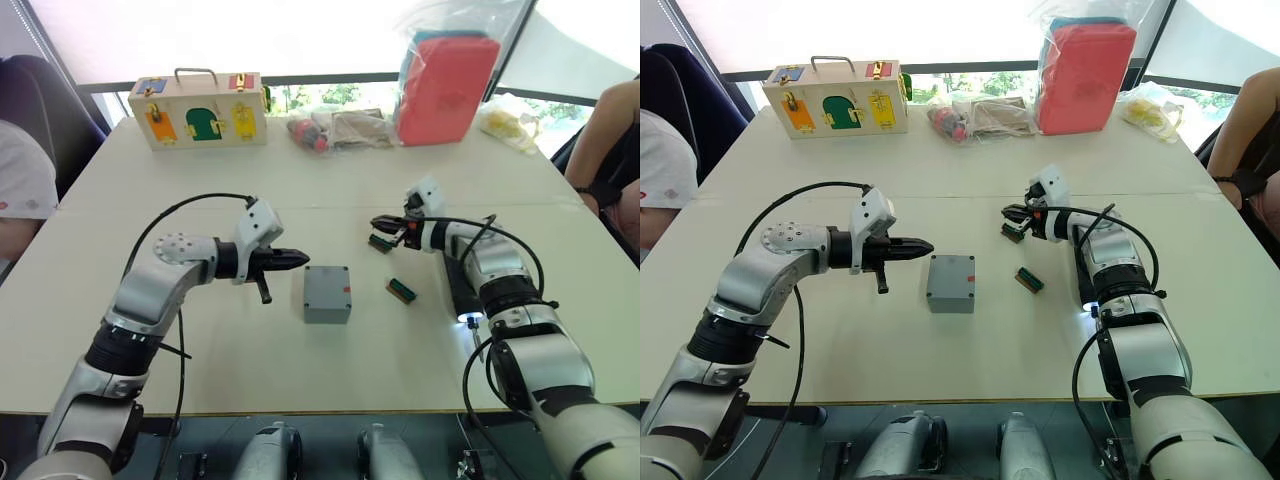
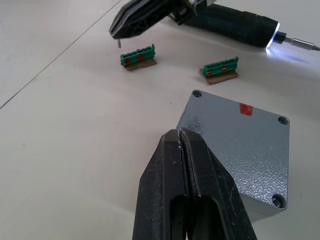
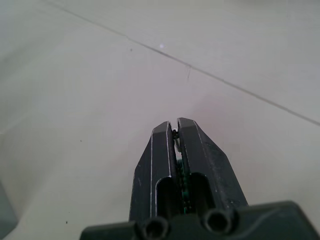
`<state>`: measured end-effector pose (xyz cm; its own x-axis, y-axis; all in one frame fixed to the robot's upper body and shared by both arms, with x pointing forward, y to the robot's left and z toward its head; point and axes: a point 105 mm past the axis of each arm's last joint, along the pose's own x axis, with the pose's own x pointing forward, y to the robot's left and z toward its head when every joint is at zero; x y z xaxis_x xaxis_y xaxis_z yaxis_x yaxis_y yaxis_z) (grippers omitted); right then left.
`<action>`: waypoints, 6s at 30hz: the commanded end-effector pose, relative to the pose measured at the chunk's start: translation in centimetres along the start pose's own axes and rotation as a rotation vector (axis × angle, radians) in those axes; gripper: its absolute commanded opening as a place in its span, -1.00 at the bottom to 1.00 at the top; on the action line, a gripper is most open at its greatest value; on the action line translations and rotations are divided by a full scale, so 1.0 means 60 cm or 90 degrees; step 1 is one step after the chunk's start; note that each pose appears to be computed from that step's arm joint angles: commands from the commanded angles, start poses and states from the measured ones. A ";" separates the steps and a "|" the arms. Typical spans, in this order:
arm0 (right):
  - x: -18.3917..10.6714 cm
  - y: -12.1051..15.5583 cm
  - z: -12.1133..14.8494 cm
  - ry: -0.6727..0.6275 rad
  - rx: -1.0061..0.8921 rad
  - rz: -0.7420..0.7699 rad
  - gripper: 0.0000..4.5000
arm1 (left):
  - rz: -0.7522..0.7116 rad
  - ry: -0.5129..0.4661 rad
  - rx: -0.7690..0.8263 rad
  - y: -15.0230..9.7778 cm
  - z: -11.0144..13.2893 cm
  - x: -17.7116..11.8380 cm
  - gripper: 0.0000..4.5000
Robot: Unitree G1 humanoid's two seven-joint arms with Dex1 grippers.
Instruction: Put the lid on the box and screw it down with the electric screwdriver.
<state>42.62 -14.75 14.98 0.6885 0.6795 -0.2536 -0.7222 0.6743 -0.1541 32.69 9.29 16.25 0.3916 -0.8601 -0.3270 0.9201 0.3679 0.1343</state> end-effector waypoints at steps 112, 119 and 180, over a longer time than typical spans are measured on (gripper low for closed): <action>-0.242 0.021 -0.110 0.539 0.338 -0.238 0.79 | -0.149 -0.102 0.106 -0.115 0.050 0.026 -1.00; -0.247 0.030 -0.127 0.570 0.348 -0.219 -0.21 | -0.151 -0.091 0.115 -0.115 0.050 0.022 -1.00; -0.054 0.179 0.135 -0.351 0.051 -0.032 -0.21 | -0.096 0.062 0.089 -0.047 -0.030 0.045 -1.00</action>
<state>33.41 -7.11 20.19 0.6843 0.6919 0.2300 -0.7050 0.7084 -0.0337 31.15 6.79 13.93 0.2640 -0.8696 -0.4172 0.9600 0.1950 0.2010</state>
